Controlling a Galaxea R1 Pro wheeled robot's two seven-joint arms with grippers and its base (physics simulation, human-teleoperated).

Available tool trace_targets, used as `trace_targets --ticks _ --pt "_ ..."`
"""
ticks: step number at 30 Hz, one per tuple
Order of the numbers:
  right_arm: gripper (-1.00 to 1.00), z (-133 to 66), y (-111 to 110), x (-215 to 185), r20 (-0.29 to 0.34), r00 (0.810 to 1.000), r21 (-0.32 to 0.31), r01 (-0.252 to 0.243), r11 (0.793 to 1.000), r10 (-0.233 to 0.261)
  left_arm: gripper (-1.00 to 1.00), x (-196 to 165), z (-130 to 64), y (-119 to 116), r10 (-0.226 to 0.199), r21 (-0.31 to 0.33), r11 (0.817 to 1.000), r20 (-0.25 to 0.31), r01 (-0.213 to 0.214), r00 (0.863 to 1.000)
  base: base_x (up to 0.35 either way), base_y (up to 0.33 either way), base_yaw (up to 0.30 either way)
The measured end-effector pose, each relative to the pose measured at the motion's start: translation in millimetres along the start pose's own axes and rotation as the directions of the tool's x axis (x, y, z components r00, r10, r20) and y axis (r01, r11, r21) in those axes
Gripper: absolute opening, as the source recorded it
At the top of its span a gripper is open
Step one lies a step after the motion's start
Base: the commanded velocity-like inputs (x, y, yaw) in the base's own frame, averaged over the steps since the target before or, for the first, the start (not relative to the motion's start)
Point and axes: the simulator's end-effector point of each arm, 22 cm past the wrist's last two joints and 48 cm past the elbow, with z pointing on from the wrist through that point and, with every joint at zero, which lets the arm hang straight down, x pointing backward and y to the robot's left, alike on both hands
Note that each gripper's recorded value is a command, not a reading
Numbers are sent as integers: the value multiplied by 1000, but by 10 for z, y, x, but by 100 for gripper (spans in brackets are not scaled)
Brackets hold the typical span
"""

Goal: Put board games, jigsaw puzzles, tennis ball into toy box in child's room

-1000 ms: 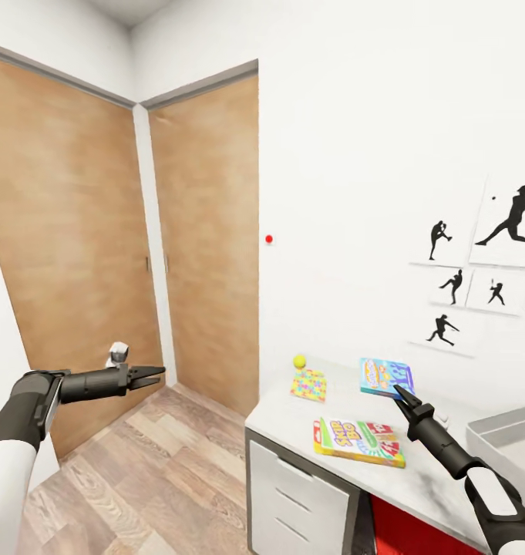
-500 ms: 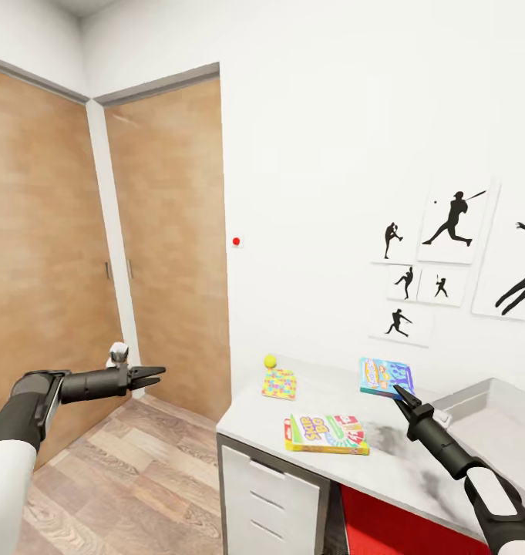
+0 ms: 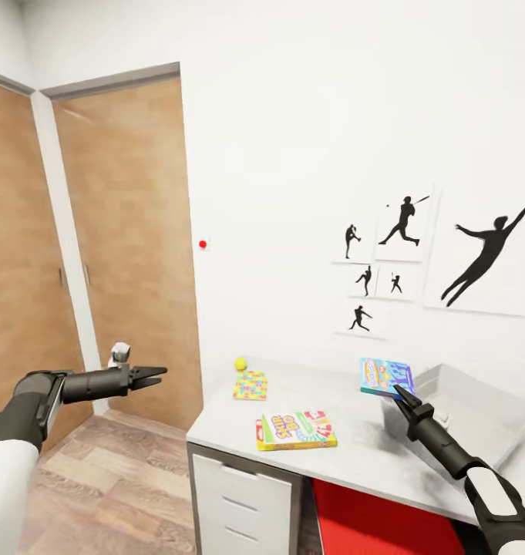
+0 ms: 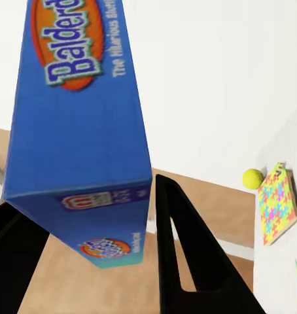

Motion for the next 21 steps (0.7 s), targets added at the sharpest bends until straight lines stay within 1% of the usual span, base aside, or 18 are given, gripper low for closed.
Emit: trace_targets --ticks 2,4,5,6,7,8,9,10,12,16,21 --pt "-100 -2 9 -7 1 1000 -2 1 1000 -1 100 38 49 -17 5 1 1000 -19 -5 1000 0 0 -279" --pt "-100 -3 17 -11 2 1000 -3 2 1000 -2 100 117 152 -48 13 5 1000 -57 -12 998 0 0 -279" --pt "-100 -4 24 -16 2 1000 -5 3 1000 -3 100 186 246 -79 18 11 1000 -87 -17 996 0 0 -279" --pt "-100 -4 28 -16 2 1000 -5 3 1000 -3 100 225 305 -104 21 16 1000 -103 -19 994 0 0 -278" --pt "-100 -4 33 -17 3 1000 -6 4 1000 -4 100 307 440 -164 27 31 999 -134 -23 991 0 0 -278" --pt "-100 -4 36 -18 3 1000 -7 4 1000 -4 100 347 522 -210 31 43 999 -148 -25 988 0 0 -279" --pt "-100 -5 42 -19 3 1000 -8 4 1000 -4 100 407 684 -320 44 69 997 -170 -33 984 0 0 -279" --pt "-100 -5 44 -19 3 1000 -8 5 1000 -5 100 429 827 -449 65 94 994 -180 -48 981 0 0 -278" --pt "-100 -4 53 -19 3 1000 -9 7 1000 -7 100 412 996 -573 107 93 992 -184 -91 977 0 0 -278" --pt "-100 -2 67 -17 2 1000 -12 9 1000 -9 100 393 1090 -612 136 74 990 -183 -124 974 0 0 -278" --pt "-100 -3 84 -18 2 1000 -14 12 1000 -12 100 364 1090 -623 145 66 989 -175 -136 974 0 0 -278"
